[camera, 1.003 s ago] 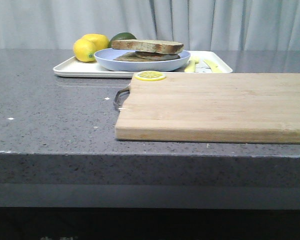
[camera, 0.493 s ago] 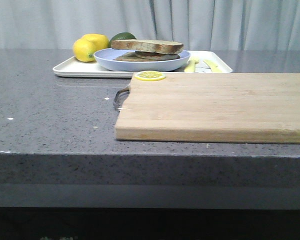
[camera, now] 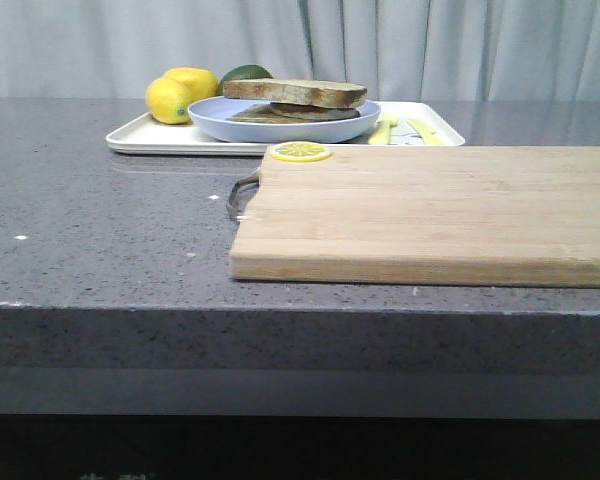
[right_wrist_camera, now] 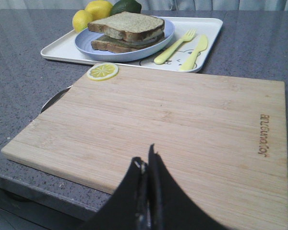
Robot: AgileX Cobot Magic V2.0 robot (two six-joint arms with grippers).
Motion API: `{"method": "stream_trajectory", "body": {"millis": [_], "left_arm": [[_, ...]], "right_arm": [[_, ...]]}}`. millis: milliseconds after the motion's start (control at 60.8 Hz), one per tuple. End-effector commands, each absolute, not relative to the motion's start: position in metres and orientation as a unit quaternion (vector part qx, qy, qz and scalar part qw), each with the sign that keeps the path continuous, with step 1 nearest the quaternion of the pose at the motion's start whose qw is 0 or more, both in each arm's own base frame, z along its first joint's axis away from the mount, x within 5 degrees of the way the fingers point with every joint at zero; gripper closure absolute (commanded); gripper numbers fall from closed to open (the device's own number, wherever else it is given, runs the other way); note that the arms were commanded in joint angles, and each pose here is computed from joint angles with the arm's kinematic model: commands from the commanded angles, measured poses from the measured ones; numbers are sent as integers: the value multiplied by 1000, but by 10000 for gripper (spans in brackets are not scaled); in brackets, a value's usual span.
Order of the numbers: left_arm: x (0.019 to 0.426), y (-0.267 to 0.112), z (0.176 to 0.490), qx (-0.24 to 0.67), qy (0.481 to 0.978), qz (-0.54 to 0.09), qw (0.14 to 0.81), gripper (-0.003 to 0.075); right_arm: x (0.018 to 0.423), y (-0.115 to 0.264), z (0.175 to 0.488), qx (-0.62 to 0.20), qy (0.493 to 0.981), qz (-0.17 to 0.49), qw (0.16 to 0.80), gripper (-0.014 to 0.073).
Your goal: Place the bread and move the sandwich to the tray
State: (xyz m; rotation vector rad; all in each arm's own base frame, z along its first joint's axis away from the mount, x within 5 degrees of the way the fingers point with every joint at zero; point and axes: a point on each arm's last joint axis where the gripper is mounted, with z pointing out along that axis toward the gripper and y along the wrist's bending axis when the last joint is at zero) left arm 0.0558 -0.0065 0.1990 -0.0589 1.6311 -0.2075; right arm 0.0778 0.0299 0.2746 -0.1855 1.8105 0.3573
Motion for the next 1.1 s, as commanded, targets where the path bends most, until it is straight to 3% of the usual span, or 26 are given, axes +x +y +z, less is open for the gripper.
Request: {"method": "stream_trajectory", "body": {"millis": [0, 461, 642, 1086], "left_arm": [[54, -5, 207, -33, 690, -99, 716, 741], [54, -5, 207, -33, 690, -99, 716, 741], [54, -5, 207, -33, 690, -99, 716, 741], [54, -5, 207, -33, 690, -99, 716, 741]], "right_arm": [[81, 28, 287, -68, 760, 150, 628, 664], [83, 24, 292, -60, 742, 127, 655, 664], [87, 13, 284, 3, 723, 100, 684, 664], [64, 1, 212, 58, 708, 62, 702, 664]]}}
